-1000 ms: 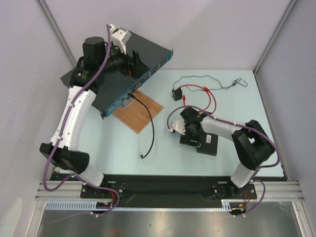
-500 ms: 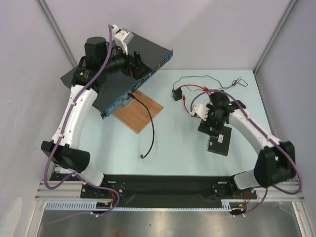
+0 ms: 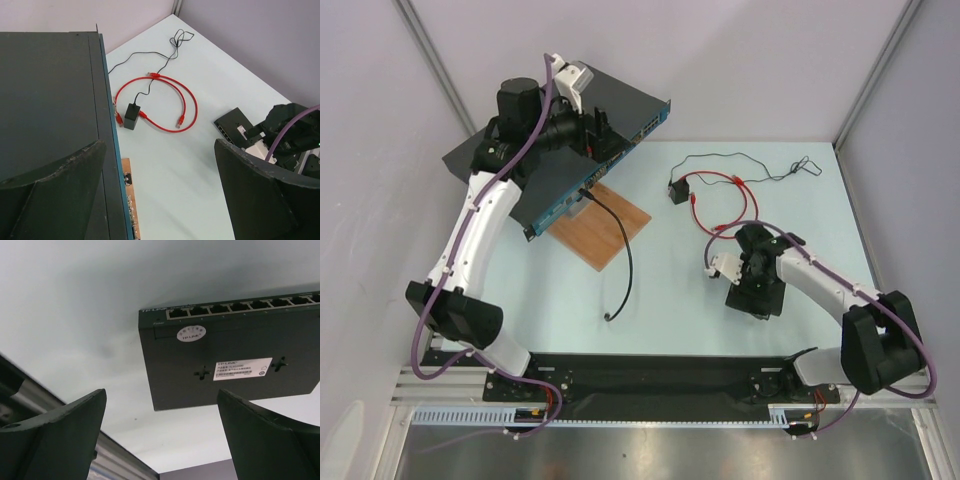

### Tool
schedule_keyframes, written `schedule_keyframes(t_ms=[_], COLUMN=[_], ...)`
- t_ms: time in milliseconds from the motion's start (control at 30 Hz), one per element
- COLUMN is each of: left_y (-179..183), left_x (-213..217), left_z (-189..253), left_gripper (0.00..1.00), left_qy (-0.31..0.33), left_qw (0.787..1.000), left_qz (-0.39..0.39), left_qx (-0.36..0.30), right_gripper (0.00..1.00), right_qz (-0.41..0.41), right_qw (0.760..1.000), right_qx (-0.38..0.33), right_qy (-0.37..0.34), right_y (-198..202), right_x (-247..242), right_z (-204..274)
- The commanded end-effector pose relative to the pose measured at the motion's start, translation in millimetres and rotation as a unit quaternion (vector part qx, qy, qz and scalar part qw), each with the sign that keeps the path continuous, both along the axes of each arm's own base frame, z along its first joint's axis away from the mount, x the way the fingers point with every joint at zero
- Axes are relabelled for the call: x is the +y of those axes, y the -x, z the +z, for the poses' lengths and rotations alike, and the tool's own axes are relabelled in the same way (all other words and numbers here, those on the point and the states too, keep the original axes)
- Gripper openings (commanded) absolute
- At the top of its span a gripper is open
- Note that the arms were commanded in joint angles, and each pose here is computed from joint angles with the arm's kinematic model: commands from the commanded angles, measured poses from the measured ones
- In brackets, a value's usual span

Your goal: Insert the plug into the switch port

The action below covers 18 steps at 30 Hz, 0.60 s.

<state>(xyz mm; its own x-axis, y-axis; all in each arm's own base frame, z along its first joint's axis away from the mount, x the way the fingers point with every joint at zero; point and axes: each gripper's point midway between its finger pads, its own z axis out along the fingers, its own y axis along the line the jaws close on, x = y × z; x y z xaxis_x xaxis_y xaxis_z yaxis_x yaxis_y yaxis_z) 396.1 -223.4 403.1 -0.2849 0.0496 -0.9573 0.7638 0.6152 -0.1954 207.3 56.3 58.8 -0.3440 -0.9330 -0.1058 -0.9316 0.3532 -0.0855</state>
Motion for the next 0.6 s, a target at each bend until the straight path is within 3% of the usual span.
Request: schedule_keyframes(t_ms=[0, 267, 400, 567], left_y=[5.7, 5.0, 2.4, -3.1], left_x=[0.4, -0.6, -3.5, -7.1], left_z=[12.0, 13.3, 12.4, 11.5], left_gripper=[0.96, 0.96, 0.96, 0.95], left_qy=[0.012, 0.007, 0.008, 0.009], left_qw=[1.0, 1.0, 0.999, 1.0], left_qz=[-0.007, -0.009, -0.013, -0.017], left_qx=[-0.021, -0.029, -0.028, -0.023], right_gripper=[1.0, 0.94, 0.92, 0.84], right_qz=[-0.022, -0.042, 0.036, 0.052], right_qw=[0.997, 0.988, 0.982, 0.977], right_qx=[-0.045, -0.114, -0.152, -0.18], right_qy=[0.05, 0.092, 0.109, 0.102], right_y=[-11.2, -50.6, -72.7, -110.7], right_x=[-12.2, -42.4, -65.9, -92.1], right_z=[-13.0, -24.0, -24.6, -23.4])
